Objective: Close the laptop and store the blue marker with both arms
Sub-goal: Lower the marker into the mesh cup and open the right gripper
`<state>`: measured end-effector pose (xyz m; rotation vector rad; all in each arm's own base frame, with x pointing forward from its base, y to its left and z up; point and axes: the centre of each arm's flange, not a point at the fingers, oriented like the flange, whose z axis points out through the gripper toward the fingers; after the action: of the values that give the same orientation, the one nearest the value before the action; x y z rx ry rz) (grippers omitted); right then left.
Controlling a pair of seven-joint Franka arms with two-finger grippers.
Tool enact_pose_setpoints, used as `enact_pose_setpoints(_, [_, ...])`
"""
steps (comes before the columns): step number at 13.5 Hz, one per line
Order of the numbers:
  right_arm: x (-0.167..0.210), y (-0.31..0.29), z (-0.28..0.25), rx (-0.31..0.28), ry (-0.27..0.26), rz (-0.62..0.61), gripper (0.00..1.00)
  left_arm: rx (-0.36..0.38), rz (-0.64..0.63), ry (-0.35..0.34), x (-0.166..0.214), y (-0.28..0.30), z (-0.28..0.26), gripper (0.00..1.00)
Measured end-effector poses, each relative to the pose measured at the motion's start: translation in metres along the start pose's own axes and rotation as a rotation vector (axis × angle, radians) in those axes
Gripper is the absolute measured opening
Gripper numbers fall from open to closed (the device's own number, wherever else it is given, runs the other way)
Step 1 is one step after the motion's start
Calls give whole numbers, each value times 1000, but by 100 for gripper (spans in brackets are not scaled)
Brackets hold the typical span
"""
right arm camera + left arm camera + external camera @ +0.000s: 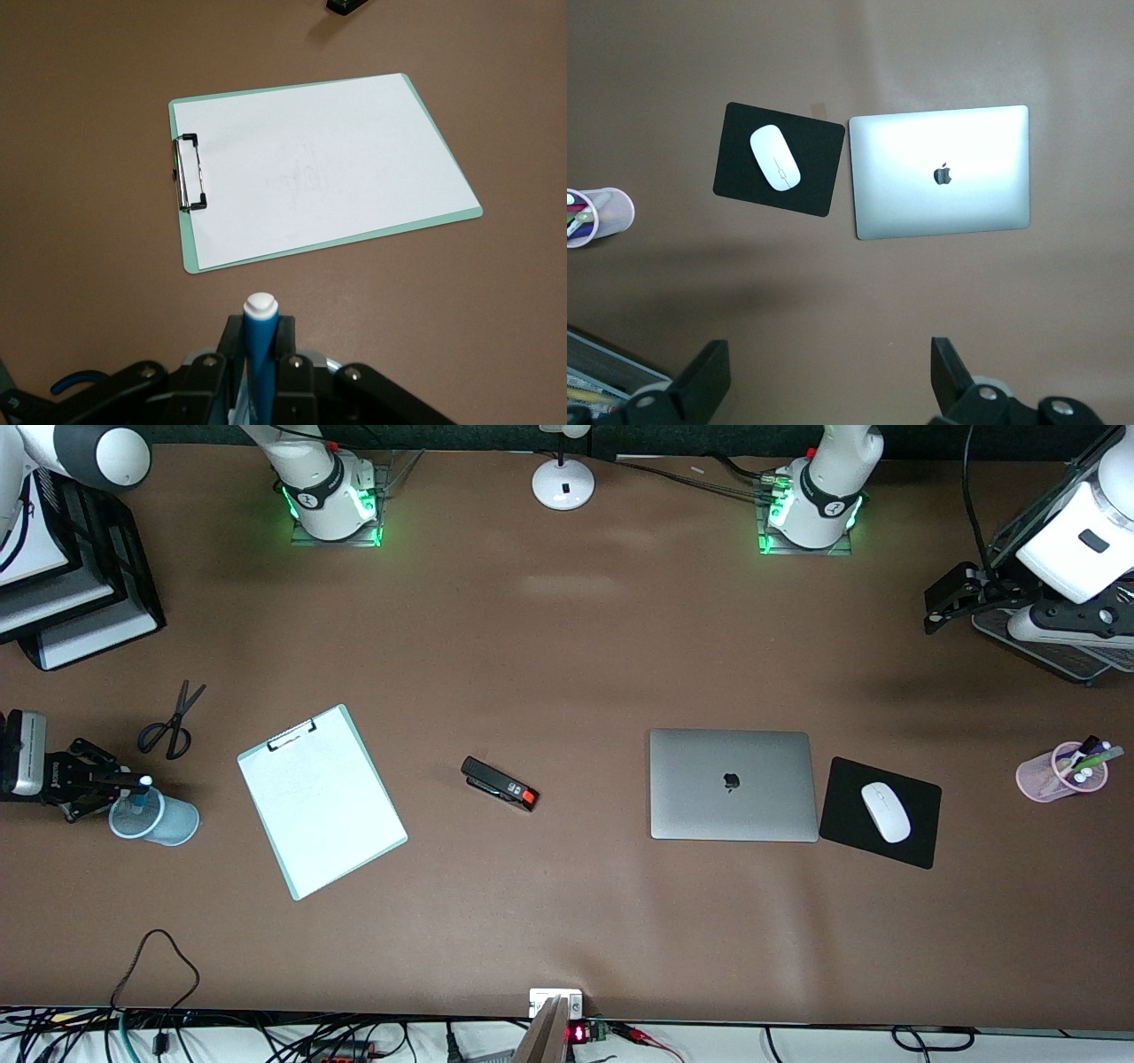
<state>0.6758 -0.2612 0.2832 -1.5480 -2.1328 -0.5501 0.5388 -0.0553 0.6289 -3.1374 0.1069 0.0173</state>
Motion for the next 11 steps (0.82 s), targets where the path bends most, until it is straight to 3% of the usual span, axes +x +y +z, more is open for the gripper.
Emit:
enact_pose_setpoints(7, [-8,3,14,-5,0,1,18,0,0,6,1,0,-1,100])
enact_pose_setpoints(8, [-8,4,14,-6,0,0,22,0,0,6,1,0,-1,100])
enact_pose_setpoints(11, [-6,6,13,-8,1,48,53,0,0,6,1,0,-1,100])
